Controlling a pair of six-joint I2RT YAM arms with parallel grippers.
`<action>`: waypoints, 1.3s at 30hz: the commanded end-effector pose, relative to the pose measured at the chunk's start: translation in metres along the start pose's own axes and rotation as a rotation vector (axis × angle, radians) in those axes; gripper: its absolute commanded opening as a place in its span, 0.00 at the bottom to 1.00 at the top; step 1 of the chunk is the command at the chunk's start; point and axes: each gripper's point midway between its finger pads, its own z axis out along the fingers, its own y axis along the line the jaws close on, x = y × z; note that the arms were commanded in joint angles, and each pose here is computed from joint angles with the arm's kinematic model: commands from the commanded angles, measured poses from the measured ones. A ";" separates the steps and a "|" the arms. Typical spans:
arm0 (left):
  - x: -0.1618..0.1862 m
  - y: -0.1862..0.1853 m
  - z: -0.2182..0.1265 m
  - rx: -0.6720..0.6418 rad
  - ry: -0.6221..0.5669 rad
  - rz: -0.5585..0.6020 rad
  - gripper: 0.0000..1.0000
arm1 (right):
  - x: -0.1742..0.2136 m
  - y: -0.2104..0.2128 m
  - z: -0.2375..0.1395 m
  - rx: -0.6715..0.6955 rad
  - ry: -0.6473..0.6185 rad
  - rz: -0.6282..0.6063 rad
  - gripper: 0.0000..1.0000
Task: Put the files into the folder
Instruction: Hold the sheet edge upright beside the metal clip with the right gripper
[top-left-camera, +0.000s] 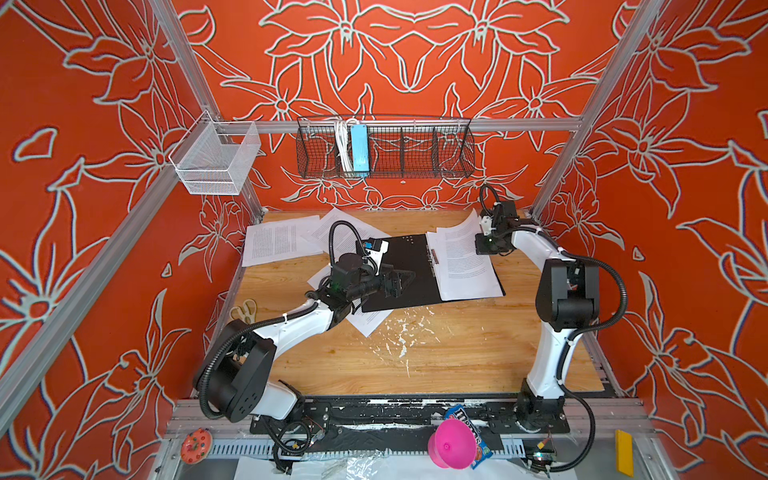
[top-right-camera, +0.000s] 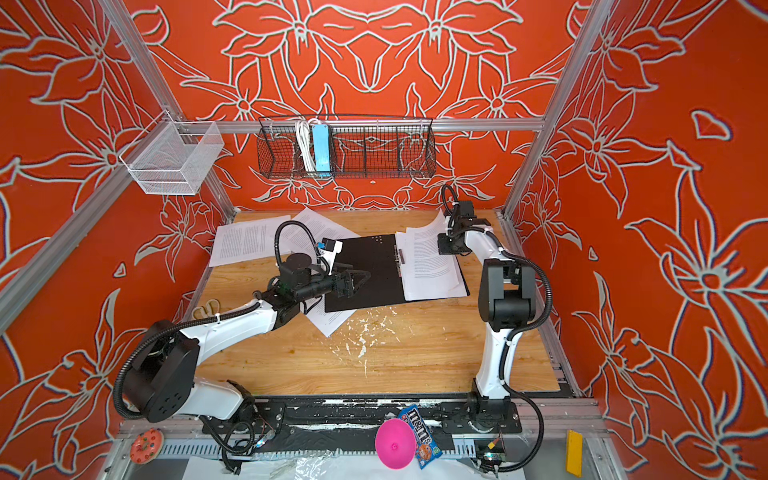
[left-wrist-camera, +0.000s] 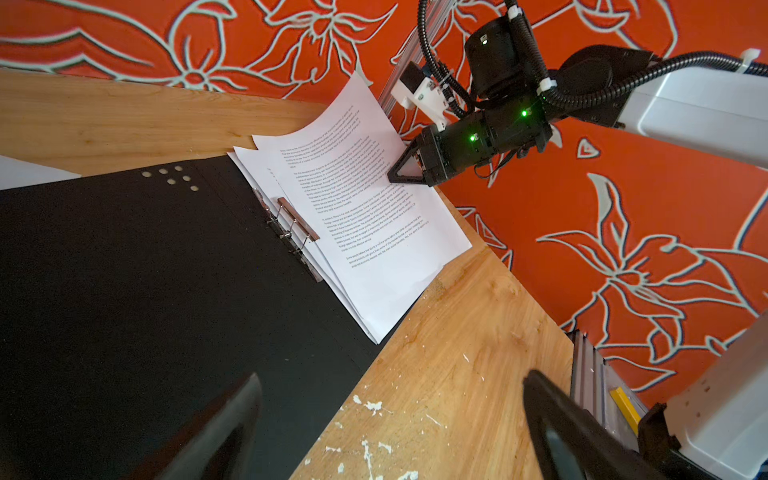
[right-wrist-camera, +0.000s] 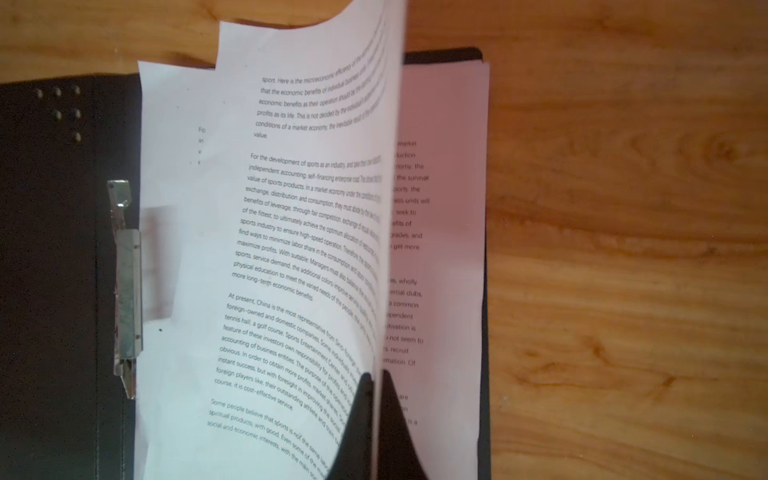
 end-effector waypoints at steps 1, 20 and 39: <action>-0.006 -0.001 0.004 0.001 -0.007 0.019 0.98 | 0.004 0.003 0.007 -0.020 0.047 -0.080 0.00; -0.001 0.003 0.012 0.004 0.018 0.009 0.98 | 0.001 0.013 0.017 -0.073 0.040 -0.225 0.00; 0.001 0.003 0.013 0.008 0.025 0.007 0.98 | 0.010 0.023 0.022 -0.116 0.045 -0.236 0.00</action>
